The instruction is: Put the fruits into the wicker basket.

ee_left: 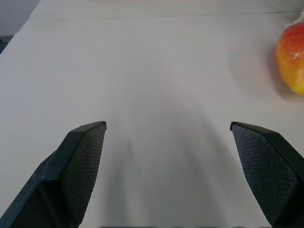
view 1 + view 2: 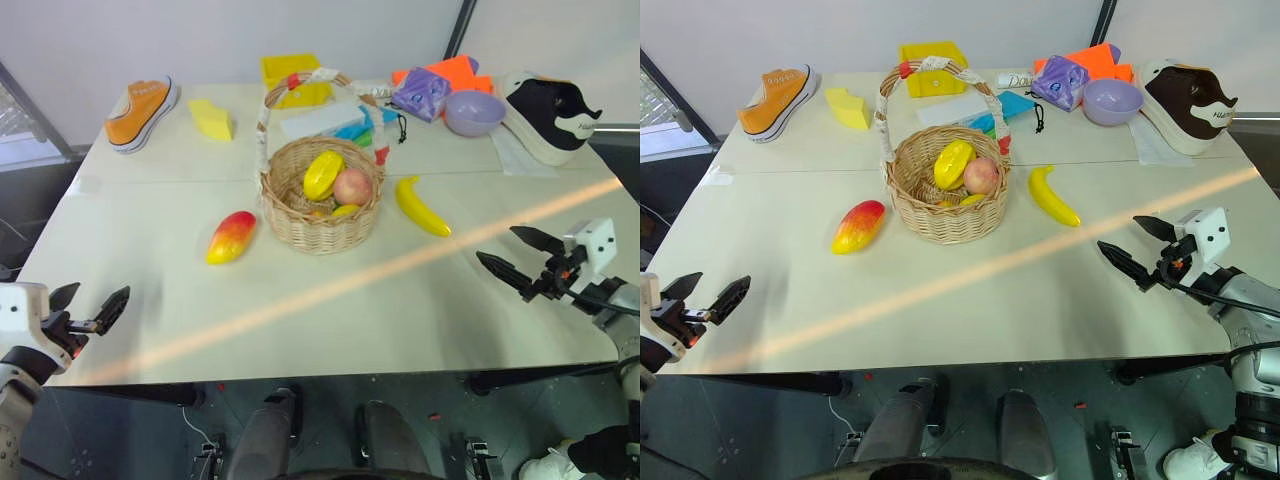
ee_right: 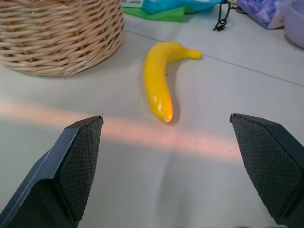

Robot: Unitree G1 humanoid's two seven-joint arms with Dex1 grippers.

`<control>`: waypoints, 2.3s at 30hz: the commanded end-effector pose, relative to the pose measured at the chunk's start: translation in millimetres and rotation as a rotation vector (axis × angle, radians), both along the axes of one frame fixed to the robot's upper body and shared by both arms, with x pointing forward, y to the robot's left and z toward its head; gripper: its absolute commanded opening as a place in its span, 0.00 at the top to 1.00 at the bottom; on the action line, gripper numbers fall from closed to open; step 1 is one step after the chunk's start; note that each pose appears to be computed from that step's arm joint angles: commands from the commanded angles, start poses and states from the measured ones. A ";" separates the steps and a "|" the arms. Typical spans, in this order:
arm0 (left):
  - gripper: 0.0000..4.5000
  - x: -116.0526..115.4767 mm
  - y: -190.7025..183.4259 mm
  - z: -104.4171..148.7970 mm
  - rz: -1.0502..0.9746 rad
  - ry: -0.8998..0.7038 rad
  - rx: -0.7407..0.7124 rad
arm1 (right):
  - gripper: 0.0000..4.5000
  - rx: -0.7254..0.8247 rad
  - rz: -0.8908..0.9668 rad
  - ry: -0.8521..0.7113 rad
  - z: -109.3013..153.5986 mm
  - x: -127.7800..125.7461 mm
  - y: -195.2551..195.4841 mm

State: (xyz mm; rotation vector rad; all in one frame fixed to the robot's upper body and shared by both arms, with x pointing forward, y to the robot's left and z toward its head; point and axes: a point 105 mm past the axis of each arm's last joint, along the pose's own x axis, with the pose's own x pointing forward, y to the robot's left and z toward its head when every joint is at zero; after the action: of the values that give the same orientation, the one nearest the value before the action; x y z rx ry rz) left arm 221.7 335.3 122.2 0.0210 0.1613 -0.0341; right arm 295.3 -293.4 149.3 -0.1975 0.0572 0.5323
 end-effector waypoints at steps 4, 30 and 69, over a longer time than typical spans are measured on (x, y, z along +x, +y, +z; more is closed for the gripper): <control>0.00 -1.2 1.3 12.0 0.017 -0.042 0.028 | 0.01 -0.015 0.009 -0.040 7.7 3.4 -1.1; 0.00 128.7 -150.7 35.1 -0.339 0.085 0.200 | 0.01 -0.074 0.729 -0.193 49.6 -54.9 206.4; 0.47 148.1 -261.2 118.7 -0.659 -0.159 0.150 | 0.00 -0.061 0.466 -0.175 45.6 -6.7 158.6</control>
State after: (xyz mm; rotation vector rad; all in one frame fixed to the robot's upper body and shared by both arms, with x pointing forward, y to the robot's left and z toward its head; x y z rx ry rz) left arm 358.2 70.8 237.9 0.1898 0.0026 -0.7437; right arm 287.5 -129.9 183.0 -0.3146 -0.0952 1.0104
